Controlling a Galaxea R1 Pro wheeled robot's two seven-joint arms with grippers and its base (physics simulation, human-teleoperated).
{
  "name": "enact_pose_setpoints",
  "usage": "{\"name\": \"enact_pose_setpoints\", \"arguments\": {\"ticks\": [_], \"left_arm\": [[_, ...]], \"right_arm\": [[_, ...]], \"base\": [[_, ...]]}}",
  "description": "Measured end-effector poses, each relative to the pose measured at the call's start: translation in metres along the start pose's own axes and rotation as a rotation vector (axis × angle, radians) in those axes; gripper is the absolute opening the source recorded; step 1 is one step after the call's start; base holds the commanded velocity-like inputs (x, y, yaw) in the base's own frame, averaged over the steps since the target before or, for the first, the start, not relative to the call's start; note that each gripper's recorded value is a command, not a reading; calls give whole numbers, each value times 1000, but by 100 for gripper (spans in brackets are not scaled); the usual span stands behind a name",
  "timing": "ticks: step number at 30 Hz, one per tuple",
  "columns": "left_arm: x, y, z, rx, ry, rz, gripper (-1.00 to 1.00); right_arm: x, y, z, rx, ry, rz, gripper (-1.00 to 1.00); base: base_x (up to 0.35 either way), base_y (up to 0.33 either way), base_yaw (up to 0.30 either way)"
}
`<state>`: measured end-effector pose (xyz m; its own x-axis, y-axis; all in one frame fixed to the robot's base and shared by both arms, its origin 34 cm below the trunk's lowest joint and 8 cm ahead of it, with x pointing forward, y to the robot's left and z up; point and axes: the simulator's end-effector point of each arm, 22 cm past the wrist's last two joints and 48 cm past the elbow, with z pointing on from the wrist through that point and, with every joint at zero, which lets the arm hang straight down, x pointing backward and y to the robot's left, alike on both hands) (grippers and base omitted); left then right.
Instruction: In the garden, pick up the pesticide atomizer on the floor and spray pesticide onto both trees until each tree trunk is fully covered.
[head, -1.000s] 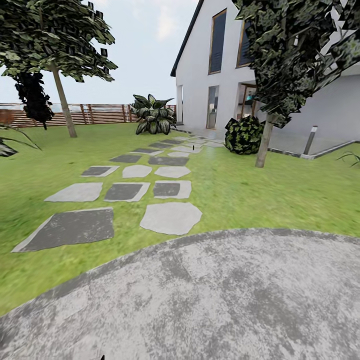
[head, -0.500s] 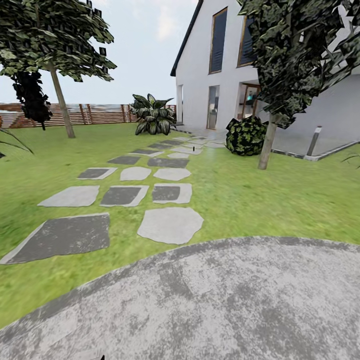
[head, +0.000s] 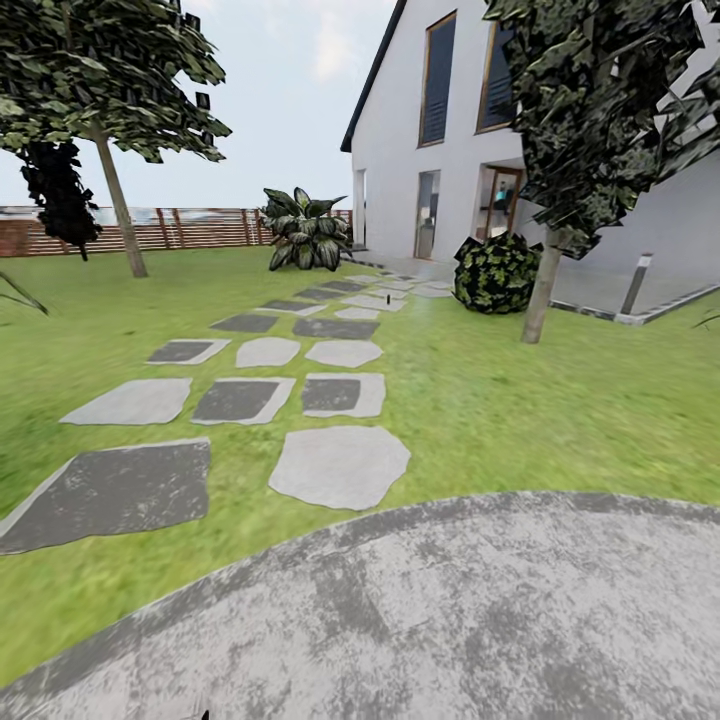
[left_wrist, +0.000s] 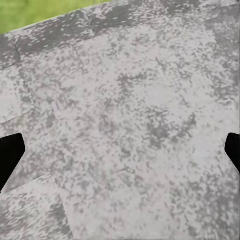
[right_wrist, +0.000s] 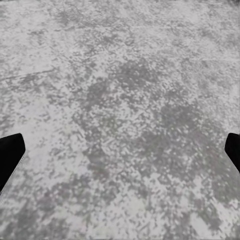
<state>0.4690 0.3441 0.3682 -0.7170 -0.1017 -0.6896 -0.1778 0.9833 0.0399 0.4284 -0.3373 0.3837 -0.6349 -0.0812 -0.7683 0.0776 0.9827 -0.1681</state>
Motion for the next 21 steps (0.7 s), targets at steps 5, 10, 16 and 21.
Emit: {"name": "enact_pose_setpoints", "arguments": {"ticks": [5, 10, 16, 21], "left_arm": [[0, 0, 0, 0, 0, 0, 100], [0, 0, 0, 0, 0, 0, 100], [0, 0, 0, 0, 0, 0, 100], [0, 0, 0, -1, 0, 0, 100]], "right_arm": [[0, 0, 0, -1, 0, 0, 100], [0, 0, 0, -1, -1, 0, 100], [0, 0, 0, -1, -2, 0, 100], [0, 0, 0, -1, -1, 0, 100]], "base": [[335, 0, 0], [335, 0, 0], [335, 0, 0], [335, 0, 0]]}}
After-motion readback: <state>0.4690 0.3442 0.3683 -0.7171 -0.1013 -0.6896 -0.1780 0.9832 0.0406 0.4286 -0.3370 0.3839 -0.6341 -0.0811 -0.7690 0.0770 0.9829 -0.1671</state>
